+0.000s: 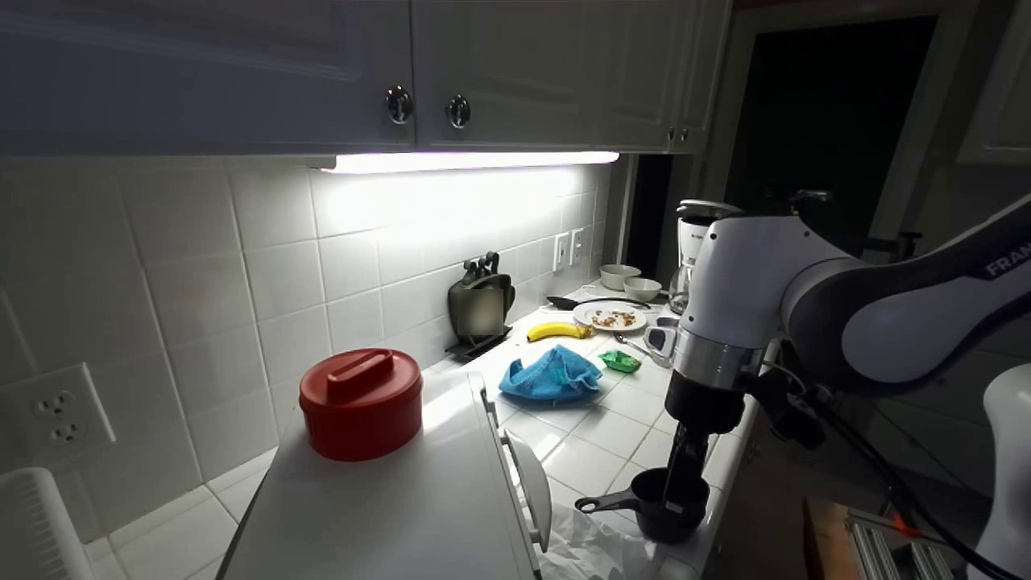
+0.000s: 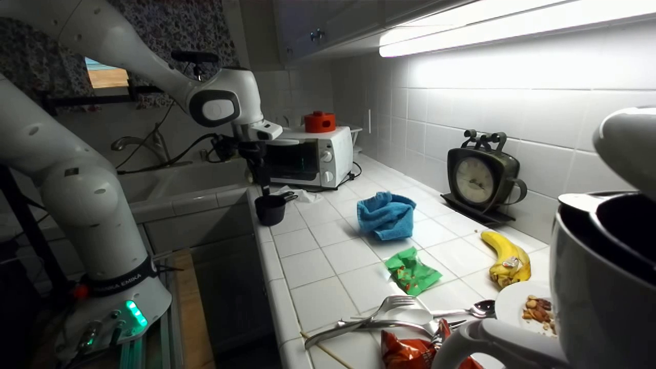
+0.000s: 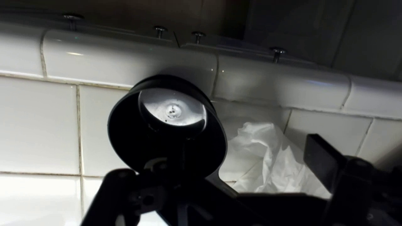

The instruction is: Remove the black pot from the other black pot and put it on the countertop

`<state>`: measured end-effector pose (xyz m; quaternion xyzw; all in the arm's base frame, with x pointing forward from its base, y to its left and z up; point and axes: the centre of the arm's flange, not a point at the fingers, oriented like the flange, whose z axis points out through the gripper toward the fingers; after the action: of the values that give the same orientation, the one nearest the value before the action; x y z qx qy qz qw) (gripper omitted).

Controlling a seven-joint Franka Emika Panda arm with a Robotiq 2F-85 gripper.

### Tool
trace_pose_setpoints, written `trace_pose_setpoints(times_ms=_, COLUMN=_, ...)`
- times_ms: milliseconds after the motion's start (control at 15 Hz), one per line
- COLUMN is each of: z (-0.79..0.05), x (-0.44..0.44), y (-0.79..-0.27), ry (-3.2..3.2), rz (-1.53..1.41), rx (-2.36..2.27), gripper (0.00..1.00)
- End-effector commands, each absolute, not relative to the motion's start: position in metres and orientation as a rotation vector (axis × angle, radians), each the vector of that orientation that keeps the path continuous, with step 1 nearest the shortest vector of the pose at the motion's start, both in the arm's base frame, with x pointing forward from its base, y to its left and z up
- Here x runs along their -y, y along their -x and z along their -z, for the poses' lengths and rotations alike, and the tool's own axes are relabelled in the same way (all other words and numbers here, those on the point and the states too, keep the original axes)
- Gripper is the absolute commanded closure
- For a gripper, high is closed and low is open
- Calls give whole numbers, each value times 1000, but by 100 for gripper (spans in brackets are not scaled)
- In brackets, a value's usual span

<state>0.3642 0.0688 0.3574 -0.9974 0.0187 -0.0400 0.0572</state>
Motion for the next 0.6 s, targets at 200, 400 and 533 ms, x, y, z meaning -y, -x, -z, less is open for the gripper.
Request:
trace_pose_setpoints(times_ms=200, z=-333, x=-69, y=-356, ry=3034, rz=-5, rx=26, gripper=47)
trace_pose_setpoints(times_ms=400, z=-329, x=-67, y=-357, ry=3042, rz=-17, rx=27, gripper=67)
trace_pose_setpoints(times_ms=533, z=-330, x=-64, y=-358, ry=3049, rz=-10, rx=9, gripper=82)
